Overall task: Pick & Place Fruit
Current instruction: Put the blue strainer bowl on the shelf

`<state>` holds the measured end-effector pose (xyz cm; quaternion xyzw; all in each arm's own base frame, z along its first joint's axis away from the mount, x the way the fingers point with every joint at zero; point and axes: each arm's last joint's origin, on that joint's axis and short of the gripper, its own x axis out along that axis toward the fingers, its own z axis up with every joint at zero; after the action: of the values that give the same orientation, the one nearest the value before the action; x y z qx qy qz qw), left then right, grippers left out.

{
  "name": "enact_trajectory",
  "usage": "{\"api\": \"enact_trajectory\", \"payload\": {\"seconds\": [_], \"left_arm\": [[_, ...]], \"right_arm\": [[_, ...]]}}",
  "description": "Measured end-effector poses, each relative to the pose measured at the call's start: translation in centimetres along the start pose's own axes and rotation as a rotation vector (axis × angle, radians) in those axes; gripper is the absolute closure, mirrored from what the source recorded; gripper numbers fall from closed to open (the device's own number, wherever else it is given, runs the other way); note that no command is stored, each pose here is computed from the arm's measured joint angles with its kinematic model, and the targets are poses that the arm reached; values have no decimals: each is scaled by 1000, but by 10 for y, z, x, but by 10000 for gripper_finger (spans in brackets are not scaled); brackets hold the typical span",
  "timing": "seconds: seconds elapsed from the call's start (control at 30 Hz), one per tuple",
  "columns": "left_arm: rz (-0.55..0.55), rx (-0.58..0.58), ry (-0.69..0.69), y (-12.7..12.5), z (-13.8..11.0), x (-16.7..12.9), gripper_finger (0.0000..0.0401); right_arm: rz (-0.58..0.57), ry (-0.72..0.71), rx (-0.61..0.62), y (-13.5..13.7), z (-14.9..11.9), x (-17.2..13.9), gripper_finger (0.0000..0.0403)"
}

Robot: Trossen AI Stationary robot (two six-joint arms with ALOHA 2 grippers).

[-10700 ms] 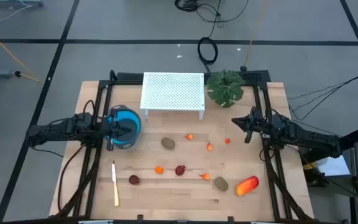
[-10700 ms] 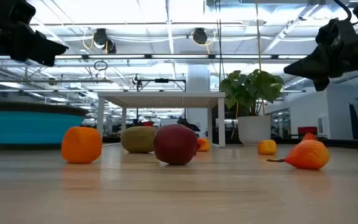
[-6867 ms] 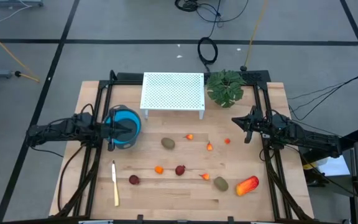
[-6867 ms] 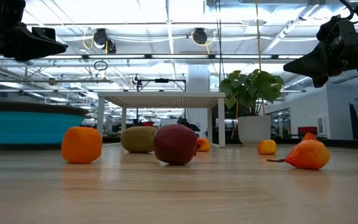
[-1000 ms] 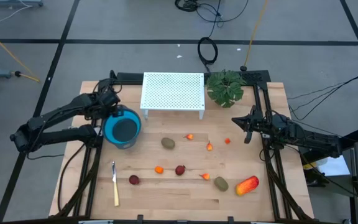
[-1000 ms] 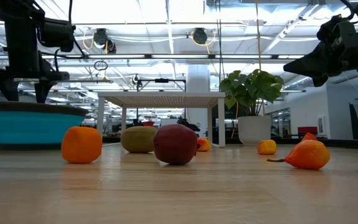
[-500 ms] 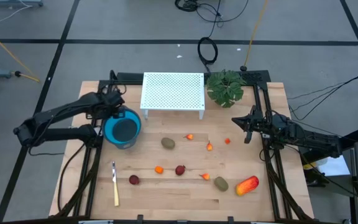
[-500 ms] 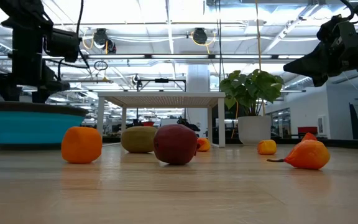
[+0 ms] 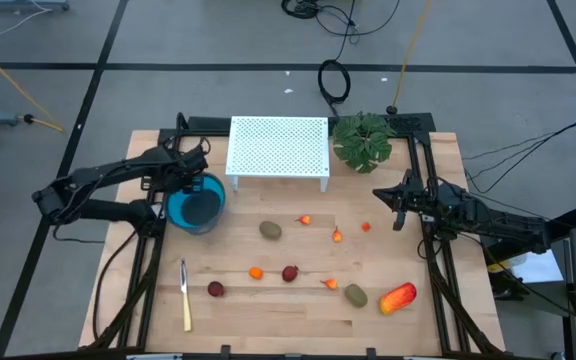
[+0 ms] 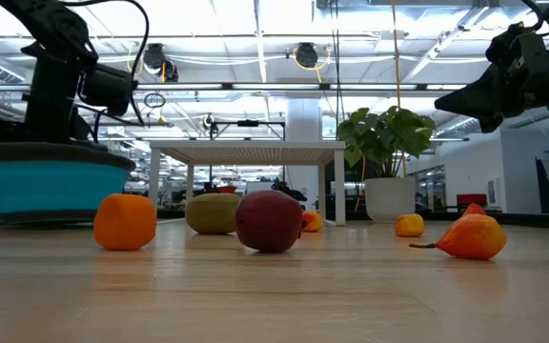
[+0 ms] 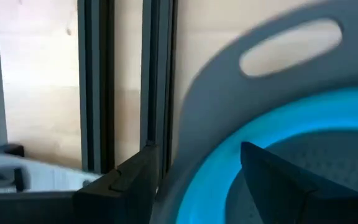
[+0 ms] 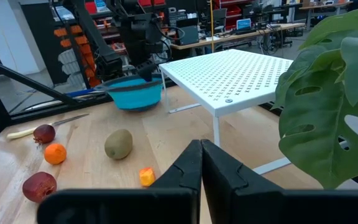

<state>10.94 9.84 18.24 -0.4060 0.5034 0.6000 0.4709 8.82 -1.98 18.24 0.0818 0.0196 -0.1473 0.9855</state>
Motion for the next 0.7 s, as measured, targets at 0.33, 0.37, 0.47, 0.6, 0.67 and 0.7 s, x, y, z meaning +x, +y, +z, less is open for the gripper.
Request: {"api": "enact_trajectory", "payload": {"seconds": [0.33, 0.37, 0.47, 0.6, 0.67, 0.7], "left_arm": [[-18, 19, 52, -2, -1, 1, 191], [-16, 21, 58, -1, -2, 1, 199], [-6, 25, 68, 0, -2, 1, 233], [-7, 60, 78, 0, -3, 1, 283], [-10, 84, 83, 0, -3, 1, 305], [-10, 99, 83, 0, -3, 1, 315]], "right_arm": [[0, 0, 0, 0, 0, 0, 399], [0, 0, 0, 0, 0, 0, 399], [0, 0, 0, 0, 0, 0, 399], [0, 0, 0, 0, 0, 0, 399], [0, 0, 0, 0, 0, 0, 399], [0, 0, 0, 0, 0, 0, 399]]}}
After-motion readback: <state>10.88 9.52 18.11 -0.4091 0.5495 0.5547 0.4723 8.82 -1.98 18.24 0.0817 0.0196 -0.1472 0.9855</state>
